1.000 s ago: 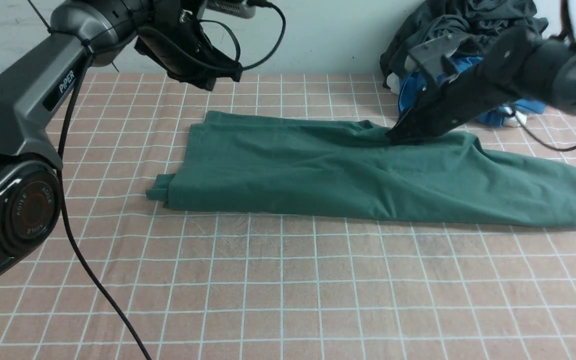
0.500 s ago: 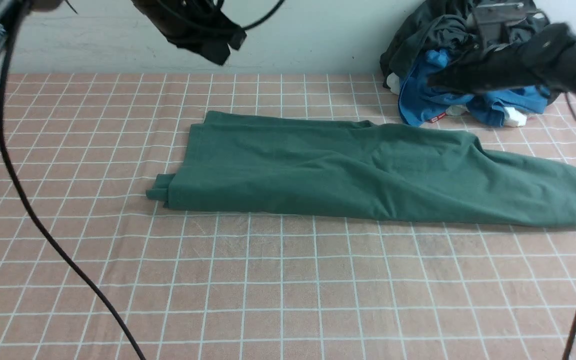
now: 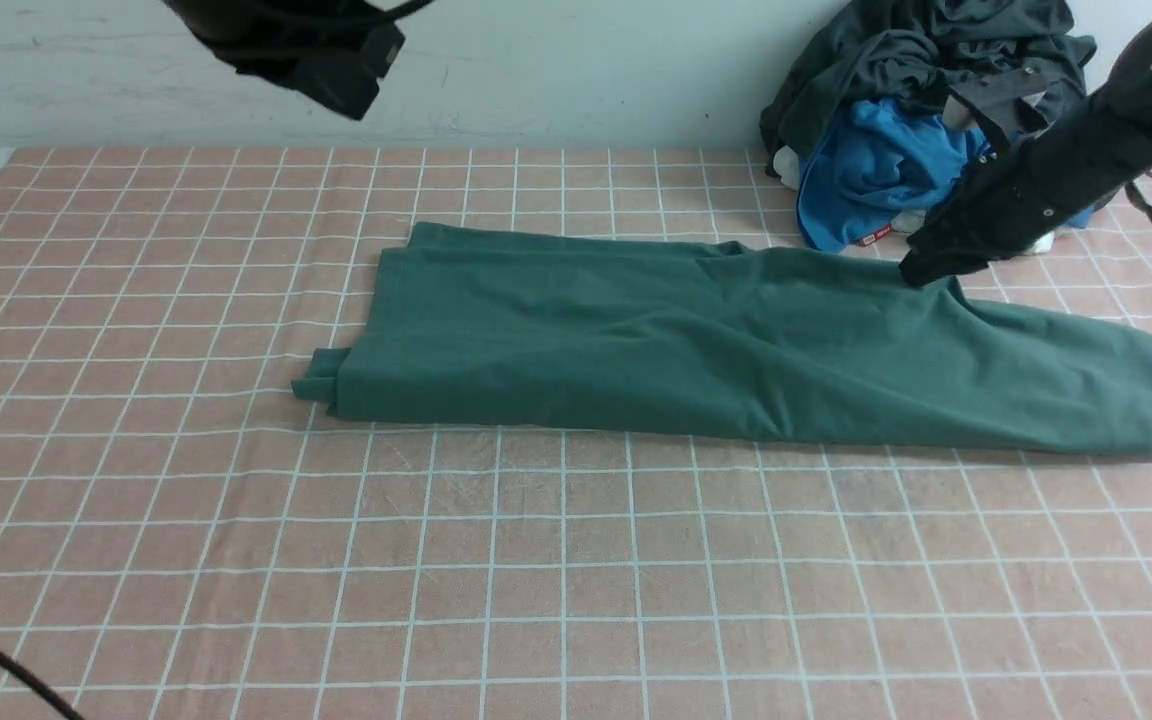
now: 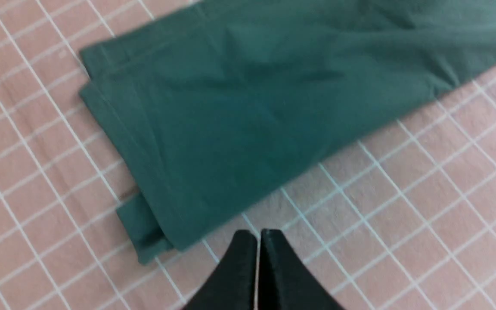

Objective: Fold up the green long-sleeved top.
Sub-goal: Use the right arm to clamp the right edge of the fabric

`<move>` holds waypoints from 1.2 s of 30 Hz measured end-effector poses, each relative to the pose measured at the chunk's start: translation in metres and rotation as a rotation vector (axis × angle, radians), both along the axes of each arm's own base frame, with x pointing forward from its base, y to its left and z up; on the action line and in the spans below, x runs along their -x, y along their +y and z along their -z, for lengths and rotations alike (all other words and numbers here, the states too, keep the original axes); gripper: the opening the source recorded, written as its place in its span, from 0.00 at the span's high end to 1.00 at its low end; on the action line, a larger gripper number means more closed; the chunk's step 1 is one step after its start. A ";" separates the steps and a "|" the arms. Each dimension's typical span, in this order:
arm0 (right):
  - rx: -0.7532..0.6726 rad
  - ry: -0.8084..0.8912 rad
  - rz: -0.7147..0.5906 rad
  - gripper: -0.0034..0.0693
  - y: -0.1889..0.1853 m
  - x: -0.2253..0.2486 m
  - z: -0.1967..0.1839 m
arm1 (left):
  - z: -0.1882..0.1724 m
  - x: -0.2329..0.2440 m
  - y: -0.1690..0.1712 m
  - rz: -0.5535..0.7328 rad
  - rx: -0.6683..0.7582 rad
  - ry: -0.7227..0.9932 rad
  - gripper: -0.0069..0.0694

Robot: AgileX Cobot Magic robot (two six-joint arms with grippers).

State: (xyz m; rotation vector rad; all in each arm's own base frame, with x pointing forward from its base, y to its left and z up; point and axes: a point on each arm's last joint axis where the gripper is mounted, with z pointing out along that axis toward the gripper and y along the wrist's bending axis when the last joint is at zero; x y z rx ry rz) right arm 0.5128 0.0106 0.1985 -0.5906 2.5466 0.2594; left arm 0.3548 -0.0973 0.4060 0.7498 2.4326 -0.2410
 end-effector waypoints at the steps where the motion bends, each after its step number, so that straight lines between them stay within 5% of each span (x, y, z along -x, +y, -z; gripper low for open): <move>1: 0.007 -0.004 0.003 0.56 -0.001 -0.001 0.001 | 0.002 0.003 0.001 0.000 -0.002 0.010 0.91; 4: 0.047 -0.031 0.021 0.36 -0.005 -0.008 0.015 | 0.023 0.023 0.005 0.001 -0.021 0.096 0.91; 8: 0.063 -0.027 0.027 0.31 -0.006 -0.012 0.031 | 0.045 0.039 0.009 -0.001 -0.041 0.177 0.91; 15: 0.126 -0.072 0.031 0.88 -0.011 -0.017 0.039 | 0.056 0.075 0.019 -0.014 -0.069 0.182 0.91; 24: 0.140 -0.105 0.068 0.92 -0.014 -0.020 0.037 | 0.056 0.112 0.032 -0.055 -0.107 0.159 0.91; 30: 0.081 -0.113 0.119 0.64 -0.015 -0.019 0.025 | 0.063 0.133 0.040 -0.097 -0.116 0.145 0.91; 33: 0.134 -0.109 0.149 0.33 -0.022 -0.008 -0.011 | 0.068 0.150 0.045 -0.129 -0.112 0.108 0.91; 36: 0.178 -0.081 0.237 0.15 -0.039 0.005 -0.040 | 0.076 0.165 0.050 -0.168 -0.092 0.067 0.91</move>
